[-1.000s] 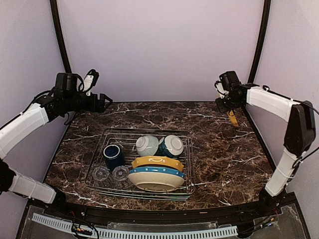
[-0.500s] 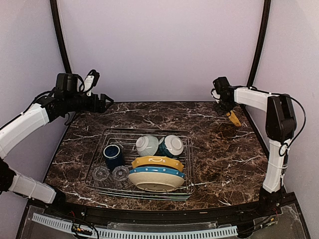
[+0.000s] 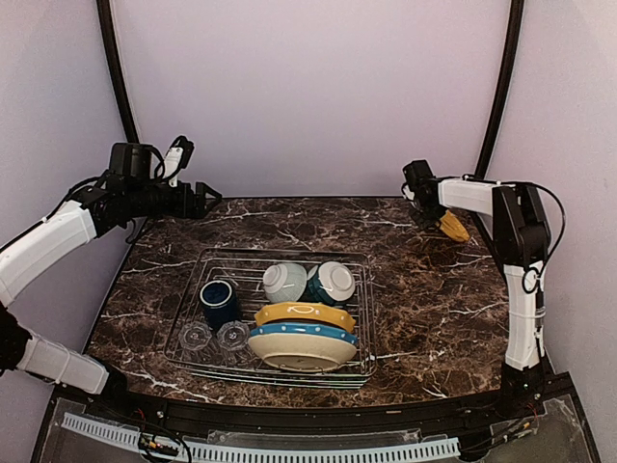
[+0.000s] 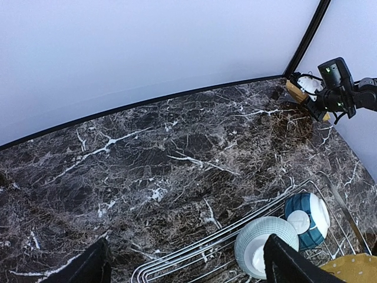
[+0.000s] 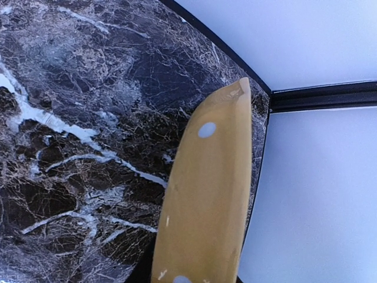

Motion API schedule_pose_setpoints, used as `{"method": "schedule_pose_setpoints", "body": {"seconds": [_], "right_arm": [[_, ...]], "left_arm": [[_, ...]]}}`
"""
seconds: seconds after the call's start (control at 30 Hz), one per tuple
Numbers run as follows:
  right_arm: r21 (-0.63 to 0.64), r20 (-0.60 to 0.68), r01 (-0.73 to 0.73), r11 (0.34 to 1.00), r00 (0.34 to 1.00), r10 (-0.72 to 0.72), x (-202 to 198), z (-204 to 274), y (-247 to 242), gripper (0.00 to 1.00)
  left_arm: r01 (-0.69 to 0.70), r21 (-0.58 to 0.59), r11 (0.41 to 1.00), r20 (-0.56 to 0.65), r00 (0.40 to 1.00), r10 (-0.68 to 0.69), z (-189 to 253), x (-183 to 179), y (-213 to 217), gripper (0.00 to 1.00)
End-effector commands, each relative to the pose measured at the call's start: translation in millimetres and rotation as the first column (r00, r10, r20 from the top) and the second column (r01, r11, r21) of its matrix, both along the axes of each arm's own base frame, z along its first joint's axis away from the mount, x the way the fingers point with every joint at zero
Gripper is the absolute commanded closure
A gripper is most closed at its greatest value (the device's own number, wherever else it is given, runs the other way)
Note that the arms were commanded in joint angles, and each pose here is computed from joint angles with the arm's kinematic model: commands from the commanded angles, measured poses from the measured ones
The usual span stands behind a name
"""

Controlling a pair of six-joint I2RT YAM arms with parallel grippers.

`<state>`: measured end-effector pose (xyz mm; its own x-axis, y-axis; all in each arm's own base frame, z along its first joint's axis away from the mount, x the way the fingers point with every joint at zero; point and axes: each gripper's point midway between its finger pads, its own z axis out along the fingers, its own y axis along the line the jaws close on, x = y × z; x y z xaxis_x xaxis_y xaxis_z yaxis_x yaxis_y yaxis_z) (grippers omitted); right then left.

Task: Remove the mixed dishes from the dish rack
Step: Place the plate in the corner of the board.

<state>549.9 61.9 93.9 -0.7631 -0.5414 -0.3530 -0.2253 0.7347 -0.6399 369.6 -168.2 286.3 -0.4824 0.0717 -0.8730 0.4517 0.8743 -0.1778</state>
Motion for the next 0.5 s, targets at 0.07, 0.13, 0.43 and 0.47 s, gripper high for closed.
{"method": "schedule_pose_setpoints", "body": {"seconds": [0.07, 0.13, 0.43, 0.47], "right_arm": [[0.033, 0.032, -0.023, 0.999, 0.999, 0.022, 16.3, 0.3, 4.3, 0.79], [0.02, 0.018, -0.016, 1.0, 1.0, 0.015, 15.4, -6.8, 1.8, 0.69], [0.084, 0.004, -0.016, 0.996, 1.0, 0.015, 18.0, -8.6, 4.4, 0.42], [0.096, 0.006, -0.022, 0.995, 1.0, 0.022, 17.4, -5.7, 6.4, 0.37]], "left_arm": [[0.004, -0.016, 1.0, -0.008, 1.0, -0.004, -4.0, -0.4, -0.2, 0.11], [0.003, -0.016, 1.0, -0.009, 1.0, -0.003, -3.5, -0.3, -0.3, 0.11], [0.007, -0.02, 1.0, -0.016, 1.0, -0.007, -6.8, 0.6, -1.7, 0.11], [0.001, -0.017, 1.0, -0.017, 1.0, -0.002, -8.0, 1.2, -0.8, 0.11]]}}
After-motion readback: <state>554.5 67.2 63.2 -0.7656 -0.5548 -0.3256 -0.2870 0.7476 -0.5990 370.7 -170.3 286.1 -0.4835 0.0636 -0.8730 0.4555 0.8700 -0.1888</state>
